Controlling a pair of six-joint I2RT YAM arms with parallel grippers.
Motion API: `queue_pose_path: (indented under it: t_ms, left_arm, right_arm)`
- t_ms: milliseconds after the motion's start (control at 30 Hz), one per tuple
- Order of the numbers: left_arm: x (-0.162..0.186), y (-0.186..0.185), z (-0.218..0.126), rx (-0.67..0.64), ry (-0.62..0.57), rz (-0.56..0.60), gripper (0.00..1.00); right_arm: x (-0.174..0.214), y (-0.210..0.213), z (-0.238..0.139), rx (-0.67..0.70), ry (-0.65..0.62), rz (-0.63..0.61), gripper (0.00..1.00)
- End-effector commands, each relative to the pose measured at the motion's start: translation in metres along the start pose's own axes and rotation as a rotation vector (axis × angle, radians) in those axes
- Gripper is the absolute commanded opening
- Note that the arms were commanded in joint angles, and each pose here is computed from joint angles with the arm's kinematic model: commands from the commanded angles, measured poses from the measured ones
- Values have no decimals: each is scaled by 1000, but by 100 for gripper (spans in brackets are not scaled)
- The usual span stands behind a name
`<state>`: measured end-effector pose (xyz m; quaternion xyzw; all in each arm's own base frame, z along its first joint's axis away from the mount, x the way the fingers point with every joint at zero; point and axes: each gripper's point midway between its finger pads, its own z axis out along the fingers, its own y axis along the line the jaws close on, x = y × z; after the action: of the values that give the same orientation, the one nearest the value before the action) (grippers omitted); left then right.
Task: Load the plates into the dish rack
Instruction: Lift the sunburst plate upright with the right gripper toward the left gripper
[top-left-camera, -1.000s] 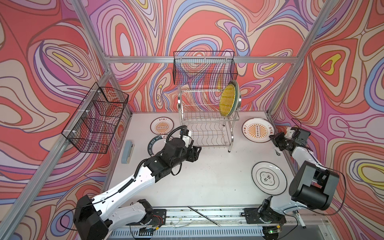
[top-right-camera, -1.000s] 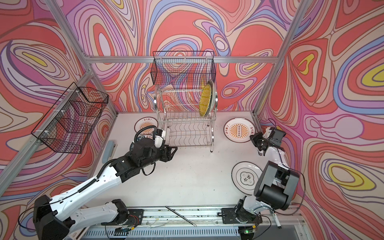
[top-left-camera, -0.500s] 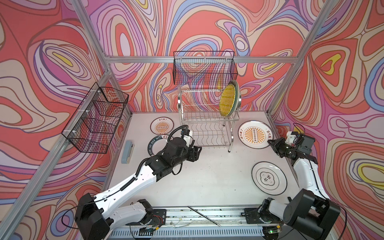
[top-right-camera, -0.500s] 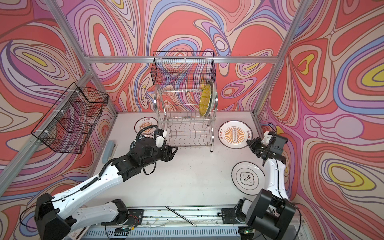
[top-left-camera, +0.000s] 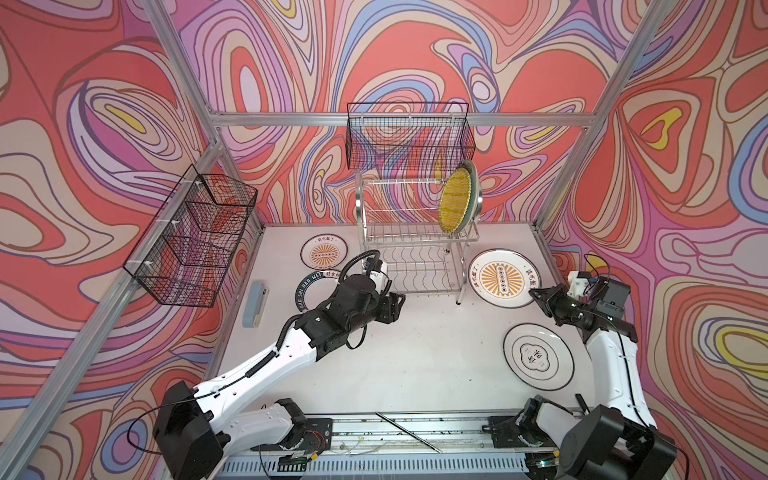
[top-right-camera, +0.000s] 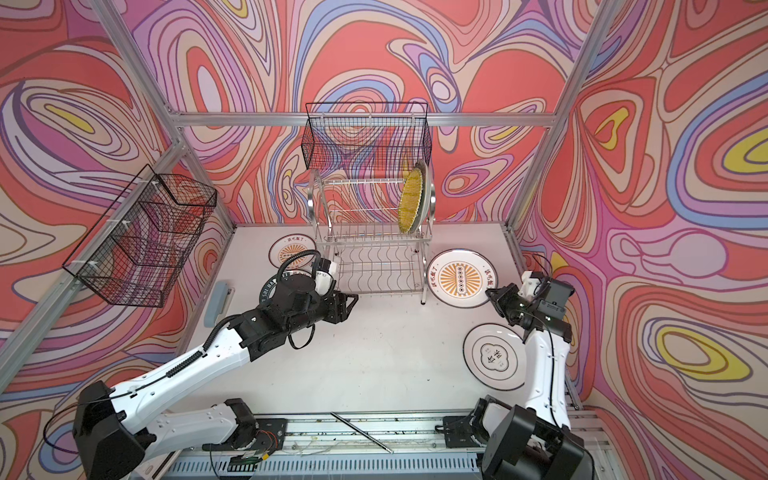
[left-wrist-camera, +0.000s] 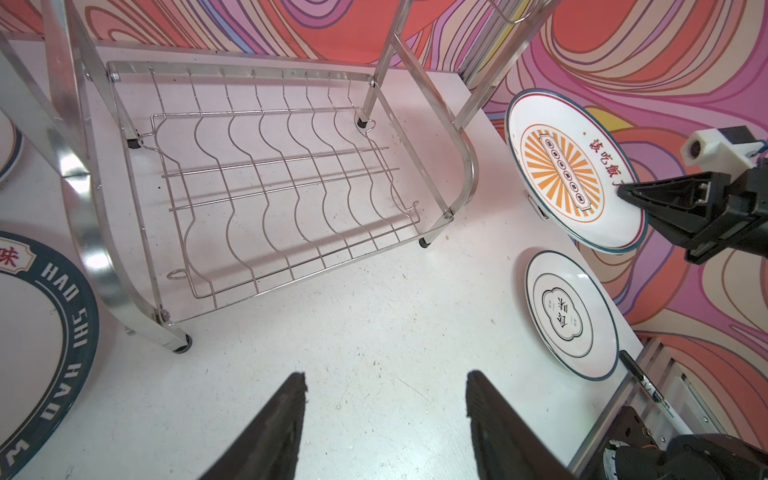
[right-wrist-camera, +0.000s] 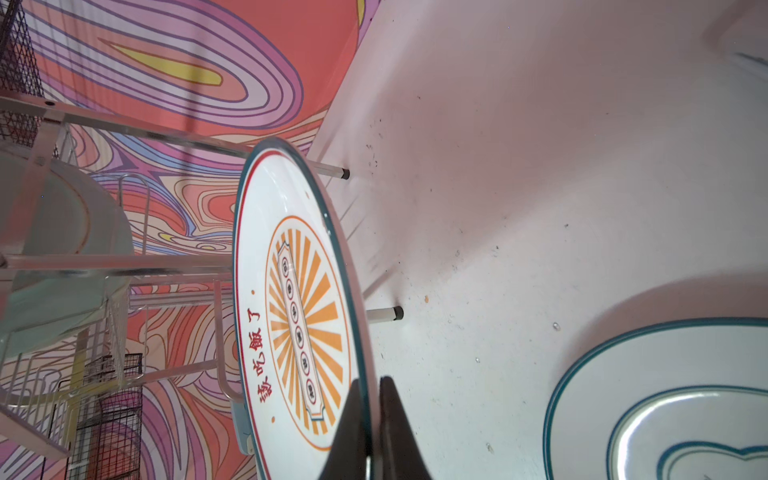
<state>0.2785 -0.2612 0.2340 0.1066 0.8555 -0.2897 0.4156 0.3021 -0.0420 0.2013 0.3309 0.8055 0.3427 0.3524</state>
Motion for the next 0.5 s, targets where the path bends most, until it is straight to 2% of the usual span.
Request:
queue_pose_path:
  t_ms: [0,167,333,467]
  left_arm:
    - [-11,-11,0,36,-27,-3,64]
    - [-6,-14,0,46,10,5,64]
    - [-4,-4,-8,2,30,27,65]
    - [-5,0,-15,10,46,-7,65]
  right_arm:
    - [8,13,-8,-55,16,-27,0]
    - [21,18,-15,-69,44,-42,0]
    - [33,20,-16,-87,69,-45,0]
    - [43,21,-16,-97,95,-51,0]
